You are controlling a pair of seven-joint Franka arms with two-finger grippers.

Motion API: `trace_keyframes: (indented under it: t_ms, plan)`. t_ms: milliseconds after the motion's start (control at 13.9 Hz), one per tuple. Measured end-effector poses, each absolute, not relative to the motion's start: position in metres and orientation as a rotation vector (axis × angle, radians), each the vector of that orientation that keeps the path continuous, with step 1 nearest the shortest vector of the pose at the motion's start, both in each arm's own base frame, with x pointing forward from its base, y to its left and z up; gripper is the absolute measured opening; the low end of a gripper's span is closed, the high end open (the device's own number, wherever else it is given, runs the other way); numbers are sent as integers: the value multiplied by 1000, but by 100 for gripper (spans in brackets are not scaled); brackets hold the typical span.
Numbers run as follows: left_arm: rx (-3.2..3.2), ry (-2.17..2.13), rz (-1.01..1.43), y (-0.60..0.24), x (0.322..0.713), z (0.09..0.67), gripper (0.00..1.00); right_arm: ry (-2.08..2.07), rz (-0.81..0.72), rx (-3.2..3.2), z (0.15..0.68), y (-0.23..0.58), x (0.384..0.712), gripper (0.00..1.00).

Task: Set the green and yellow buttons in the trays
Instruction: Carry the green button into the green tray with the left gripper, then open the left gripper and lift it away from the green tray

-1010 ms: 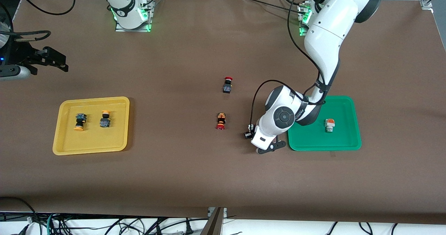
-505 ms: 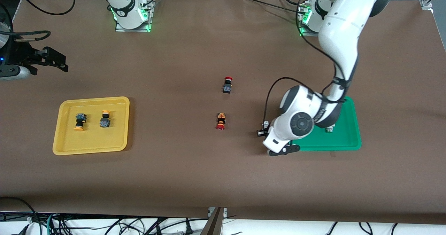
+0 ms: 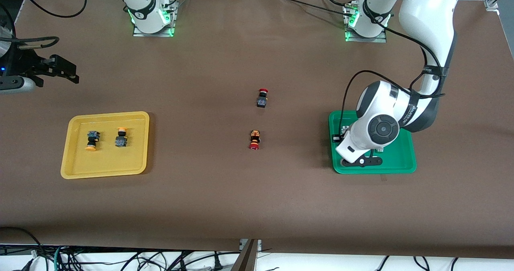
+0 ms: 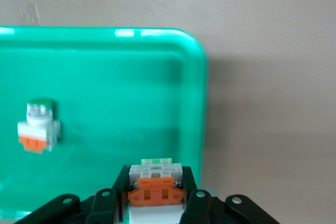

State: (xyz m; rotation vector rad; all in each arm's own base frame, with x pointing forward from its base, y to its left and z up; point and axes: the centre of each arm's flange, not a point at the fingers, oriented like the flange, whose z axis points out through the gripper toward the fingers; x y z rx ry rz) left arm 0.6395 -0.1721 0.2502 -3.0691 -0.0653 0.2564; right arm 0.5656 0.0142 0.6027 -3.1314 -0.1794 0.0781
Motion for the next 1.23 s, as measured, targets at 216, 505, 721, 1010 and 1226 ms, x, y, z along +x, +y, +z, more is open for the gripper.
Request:
trace_keyframes:
  t_ms: [216, 505, 721, 1010, 1226]
  plan:
    - [-3104, -24, 241, -121, 617, 180, 41, -177, 77, -3132, 603, 15, 566, 100]
    - [-3120, -15, 183, -118, 628, 196, 65, -177, 77, -3132, 603, 16, 566, 100]
    - [-3104, -24, 202, -119, 647, 242, 94, -179, 77, -3132, 603, 17, 566, 100]
    - [-3110, -39, 105, -123, 665, 377, 100, -177, 76, -3132, 603, 17, 566, 100]
    - [-3087, -45, 29, -120, 628, 499, 100, -177, 76, -3132, 603, 17, 566, 100]
